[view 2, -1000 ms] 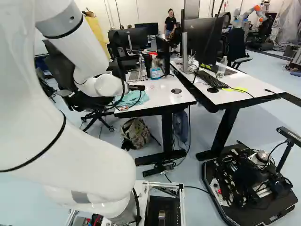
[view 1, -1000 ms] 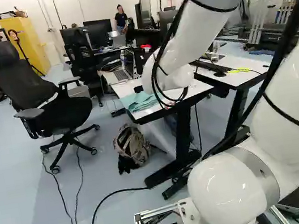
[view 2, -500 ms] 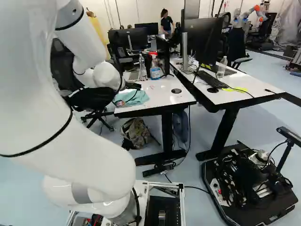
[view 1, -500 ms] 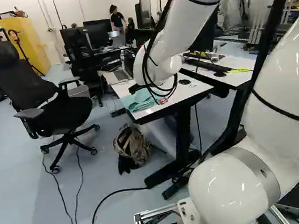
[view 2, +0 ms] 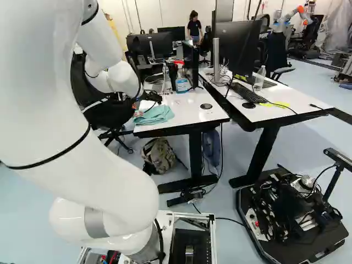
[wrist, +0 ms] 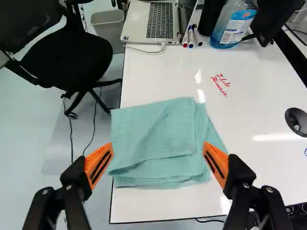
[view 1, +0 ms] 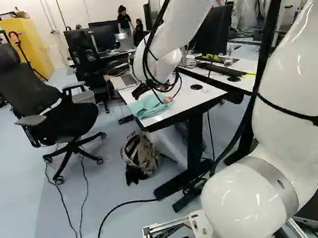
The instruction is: Clean the table with the green towel
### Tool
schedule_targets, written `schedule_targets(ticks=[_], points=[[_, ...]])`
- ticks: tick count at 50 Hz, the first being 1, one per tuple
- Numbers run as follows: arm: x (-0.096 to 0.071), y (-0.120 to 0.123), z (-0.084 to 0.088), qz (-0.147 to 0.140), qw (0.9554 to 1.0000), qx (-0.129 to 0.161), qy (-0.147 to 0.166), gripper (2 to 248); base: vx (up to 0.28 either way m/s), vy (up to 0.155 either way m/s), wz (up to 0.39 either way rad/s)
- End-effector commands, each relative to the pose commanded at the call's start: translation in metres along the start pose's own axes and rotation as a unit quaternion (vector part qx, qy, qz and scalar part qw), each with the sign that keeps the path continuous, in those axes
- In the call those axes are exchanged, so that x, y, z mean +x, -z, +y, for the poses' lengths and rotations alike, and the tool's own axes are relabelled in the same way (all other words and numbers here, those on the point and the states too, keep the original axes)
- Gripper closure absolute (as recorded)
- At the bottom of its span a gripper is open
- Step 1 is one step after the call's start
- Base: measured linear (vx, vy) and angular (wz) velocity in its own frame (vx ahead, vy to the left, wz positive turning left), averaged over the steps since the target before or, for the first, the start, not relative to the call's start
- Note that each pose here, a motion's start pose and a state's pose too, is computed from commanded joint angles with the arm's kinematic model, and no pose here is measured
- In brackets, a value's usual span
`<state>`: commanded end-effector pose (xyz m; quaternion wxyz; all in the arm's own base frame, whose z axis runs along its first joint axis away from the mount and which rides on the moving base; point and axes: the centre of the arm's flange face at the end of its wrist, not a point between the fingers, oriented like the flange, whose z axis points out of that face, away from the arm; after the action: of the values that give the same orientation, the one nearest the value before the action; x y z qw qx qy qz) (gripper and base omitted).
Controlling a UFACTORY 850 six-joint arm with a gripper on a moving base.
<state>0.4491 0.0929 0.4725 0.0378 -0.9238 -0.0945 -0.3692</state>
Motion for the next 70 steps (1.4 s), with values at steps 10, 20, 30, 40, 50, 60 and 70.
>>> schedule_targets(ticks=[10, 20, 30, 40, 50, 60, 70], points=[[0.016, -0.004, -0.004, -0.017, 0.9998, 0.003, 0.003, 3, 0.000, 0.000, 0.000], [0.032, -0.007, -0.008, -0.032, 0.9994, 0.005, 0.006, 3, 0.000, 0.000, 0.000], [0.045, -0.017, -0.012, -0.050, 0.9987, 0.008, 0.009, 3, 0.000, 0.000, 0.000], [0.056, -0.029, -0.016, -0.065, 0.9978, 0.010, 0.012, 3, 0.000, 0.000, 0.000], [0.057, -0.030, -0.016, -0.065, 0.9978, 0.010, 0.012, 3, 0.000, 0.000, 0.000], [0.057, -0.030, -0.016, -0.065, 0.9978, 0.010, 0.012, 3, 0.000, 0.000, 0.000], [0.055, -0.034, -0.016, -0.068, 0.9975, 0.010, 0.012, 3, 0.000, 0.000, 0.000]])
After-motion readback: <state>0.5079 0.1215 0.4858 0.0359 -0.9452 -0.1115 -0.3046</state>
